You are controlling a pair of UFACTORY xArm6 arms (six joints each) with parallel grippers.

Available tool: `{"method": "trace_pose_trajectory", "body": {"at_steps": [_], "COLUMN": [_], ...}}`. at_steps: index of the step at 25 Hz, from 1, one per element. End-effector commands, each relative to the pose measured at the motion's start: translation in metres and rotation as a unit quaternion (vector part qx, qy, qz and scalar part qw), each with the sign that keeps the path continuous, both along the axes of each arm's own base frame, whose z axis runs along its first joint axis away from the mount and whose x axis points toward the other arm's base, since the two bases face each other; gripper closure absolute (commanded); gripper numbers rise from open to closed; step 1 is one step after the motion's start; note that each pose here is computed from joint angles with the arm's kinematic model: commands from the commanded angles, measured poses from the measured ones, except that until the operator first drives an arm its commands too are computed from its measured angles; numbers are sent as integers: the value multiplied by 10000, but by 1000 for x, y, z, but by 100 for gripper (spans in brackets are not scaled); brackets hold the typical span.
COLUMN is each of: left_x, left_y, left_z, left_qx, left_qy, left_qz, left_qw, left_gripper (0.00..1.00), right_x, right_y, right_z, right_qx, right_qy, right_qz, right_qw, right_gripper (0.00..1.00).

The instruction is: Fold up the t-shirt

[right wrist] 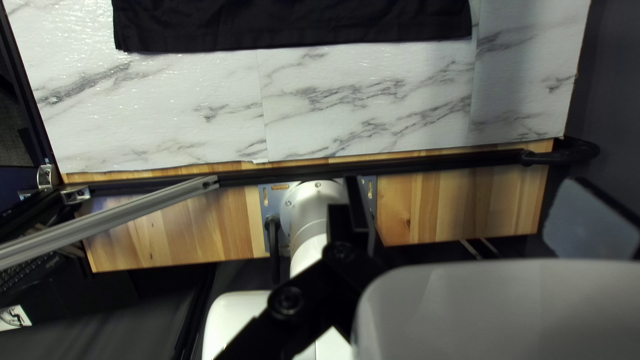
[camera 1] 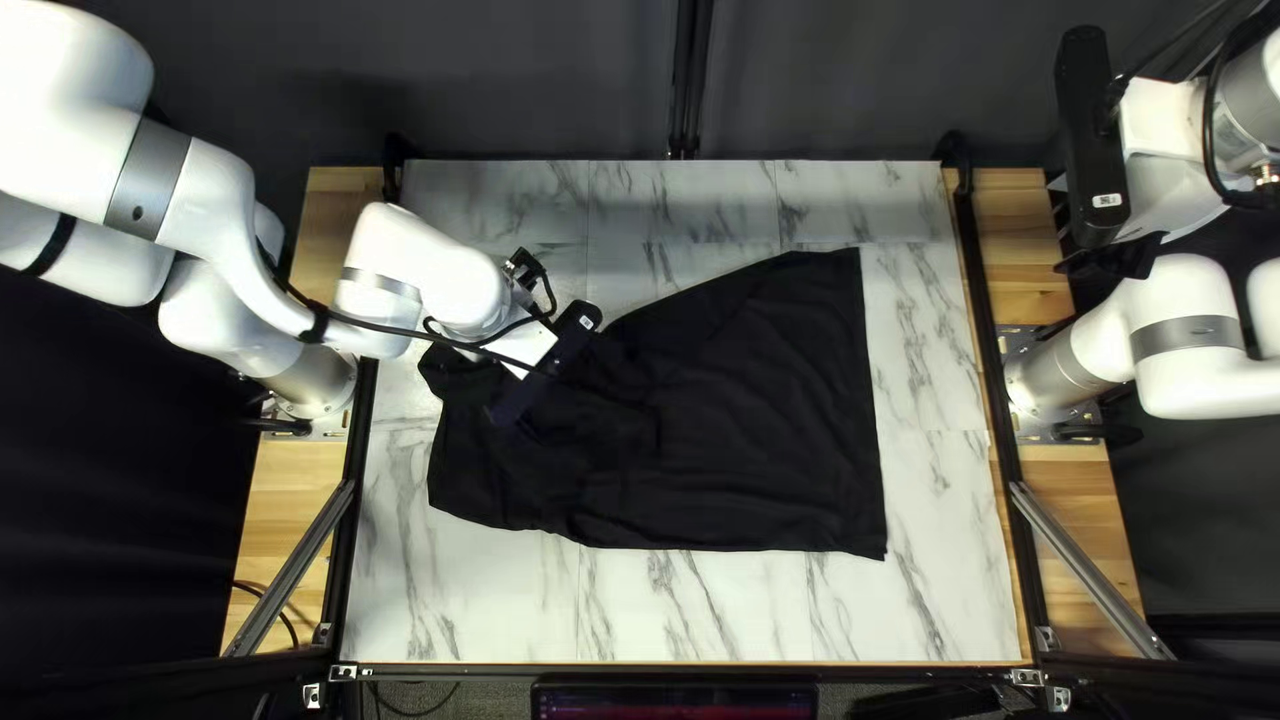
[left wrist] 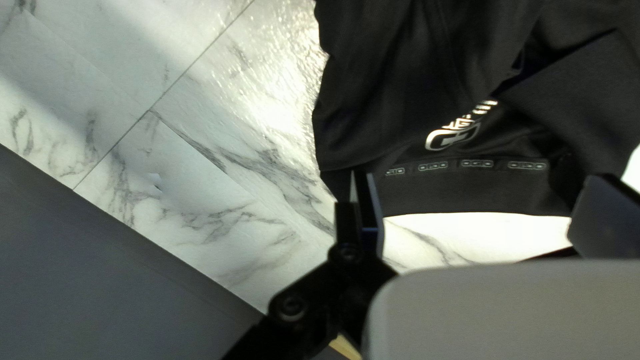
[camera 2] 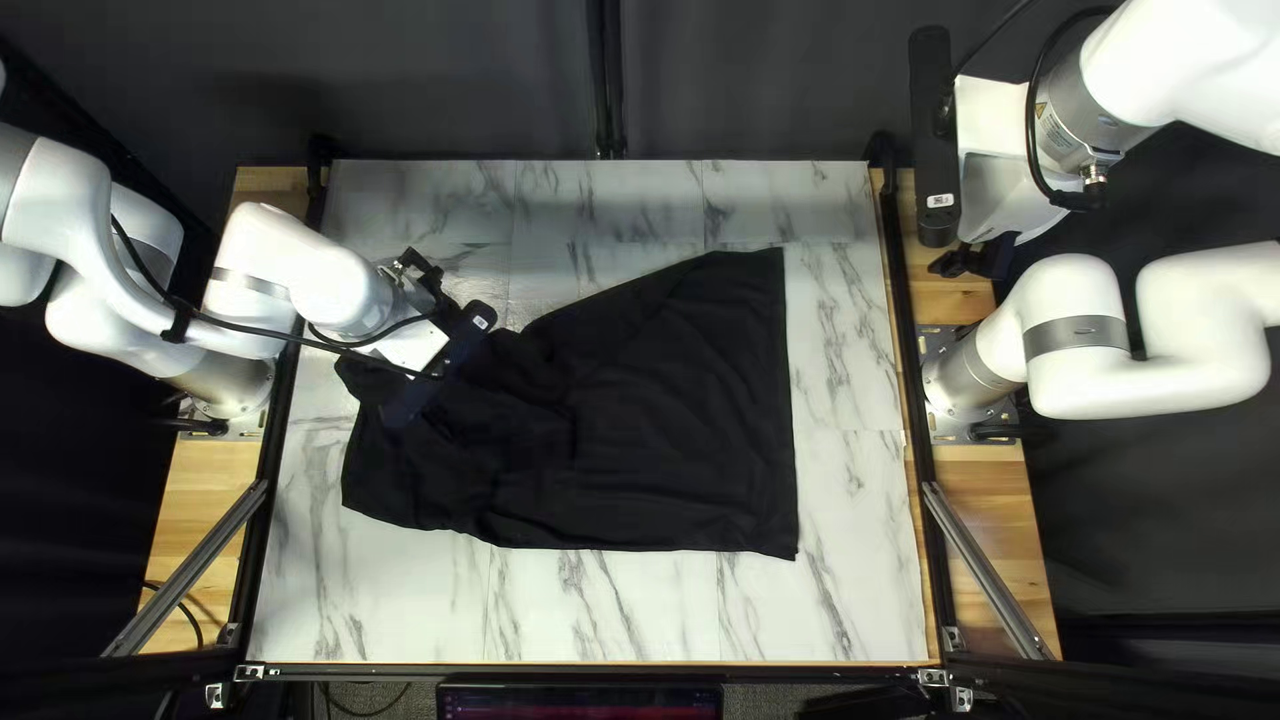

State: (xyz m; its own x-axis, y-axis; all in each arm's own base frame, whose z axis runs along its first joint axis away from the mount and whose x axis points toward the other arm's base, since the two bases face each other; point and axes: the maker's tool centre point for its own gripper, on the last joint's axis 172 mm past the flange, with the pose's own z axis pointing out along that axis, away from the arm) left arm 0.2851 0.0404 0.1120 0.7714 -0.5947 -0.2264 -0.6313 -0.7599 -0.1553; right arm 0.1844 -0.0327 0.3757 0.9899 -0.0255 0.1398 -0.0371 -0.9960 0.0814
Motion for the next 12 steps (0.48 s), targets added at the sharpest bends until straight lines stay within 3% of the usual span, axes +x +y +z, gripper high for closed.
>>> {"method": "trace_pose_trajectory", "body": {"at_steps": [1, 7, 12], "left_x": [-4, 4, 13], "left_y": [7, 23, 21], "left_z": [-14, -29, -35], "left_qx": [-87, 5, 8], "left_qy": [-129, -456, -533], "left_qz": [-53, -631, -827], "left_qw": [9999, 9970, 9951], "left_gripper": [0, 0, 0], "right_x": [0, 0, 0], "right_y": [0, 0, 0], "right_z": [0, 0, 0], "right_qx": [0, 0, 0], "right_qy": [0, 0, 0], "right_qz": [0, 0, 0], "right_qw": [10000, 10000, 10000], "right_gripper": [0, 0, 0]}}
